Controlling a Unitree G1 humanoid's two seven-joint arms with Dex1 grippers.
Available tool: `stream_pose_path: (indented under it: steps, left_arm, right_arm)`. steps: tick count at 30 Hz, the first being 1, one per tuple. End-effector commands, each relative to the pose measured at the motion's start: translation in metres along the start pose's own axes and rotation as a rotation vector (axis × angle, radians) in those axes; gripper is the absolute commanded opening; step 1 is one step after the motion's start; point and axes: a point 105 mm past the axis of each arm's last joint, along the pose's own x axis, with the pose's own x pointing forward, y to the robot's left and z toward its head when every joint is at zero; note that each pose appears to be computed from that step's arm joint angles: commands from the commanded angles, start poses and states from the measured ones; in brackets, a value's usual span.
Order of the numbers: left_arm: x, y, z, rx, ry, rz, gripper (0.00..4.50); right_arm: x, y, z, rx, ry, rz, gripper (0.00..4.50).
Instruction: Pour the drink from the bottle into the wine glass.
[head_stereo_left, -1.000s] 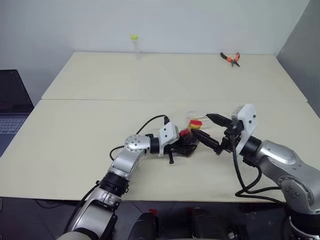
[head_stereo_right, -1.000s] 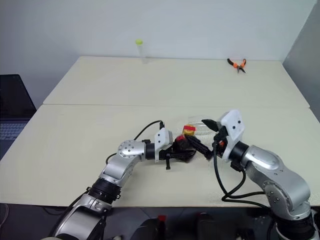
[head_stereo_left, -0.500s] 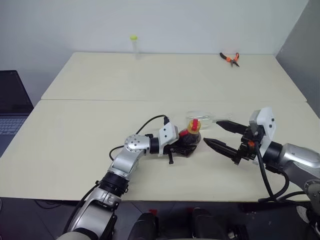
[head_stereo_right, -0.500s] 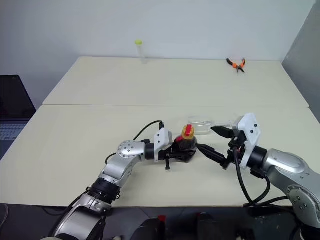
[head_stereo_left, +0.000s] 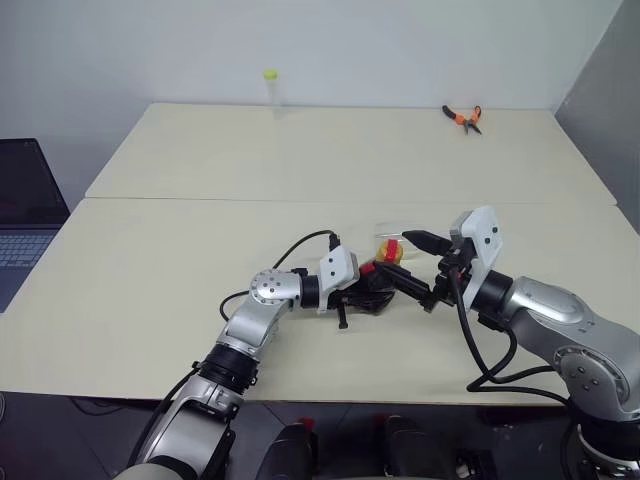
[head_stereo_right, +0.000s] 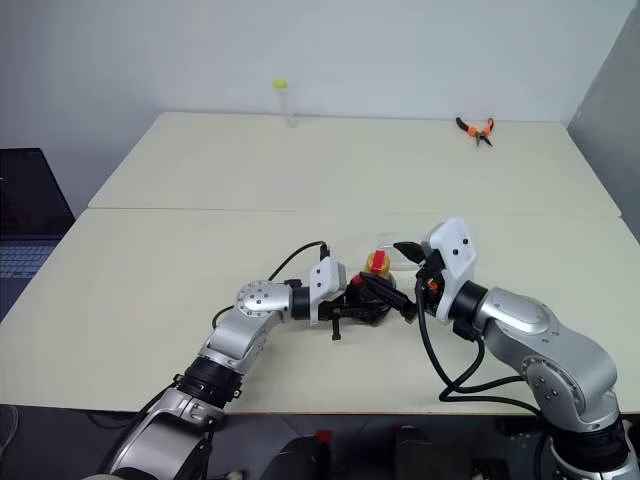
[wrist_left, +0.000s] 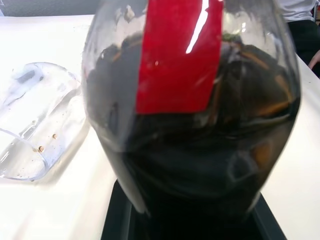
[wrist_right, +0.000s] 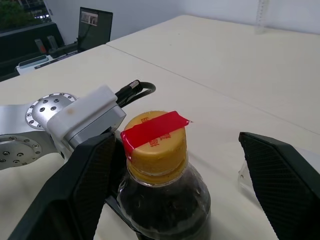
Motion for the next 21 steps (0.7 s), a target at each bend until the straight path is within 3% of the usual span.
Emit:
stream_pose_path:
  steps: [1,8,14,19,21]
  left_arm:
    - [0.001,0.000,0.008,0.025,-0.027,-0.001,0.66]
    - [0.001,0.000,0.007,0.024,-0.026,-0.001,0.66]
    - [0.001,-0.001,0.007,0.023,-0.027,-0.003,0.65]
    - [0.001,-0.001,0.007,0.023,-0.028,-0.002,0.65]
    - [0.000,0.001,0.009,0.025,-0.036,0.010,0.65]
  right_arm:
    - [-0.001,0.001,0.014,-0.025,-0.064,0.007,3.67]
    - [-0.002,0.005,0.019,0.012,-0.102,0.025,1.33]
    - [-0.003,0.006,0.031,0.131,-0.205,0.038,1.22]
    - [-0.006,0.003,0.032,0.153,-0.213,0.017,1.22]
    - [-0.024,-0.024,0.018,0.032,-0.136,-0.146,1.22]
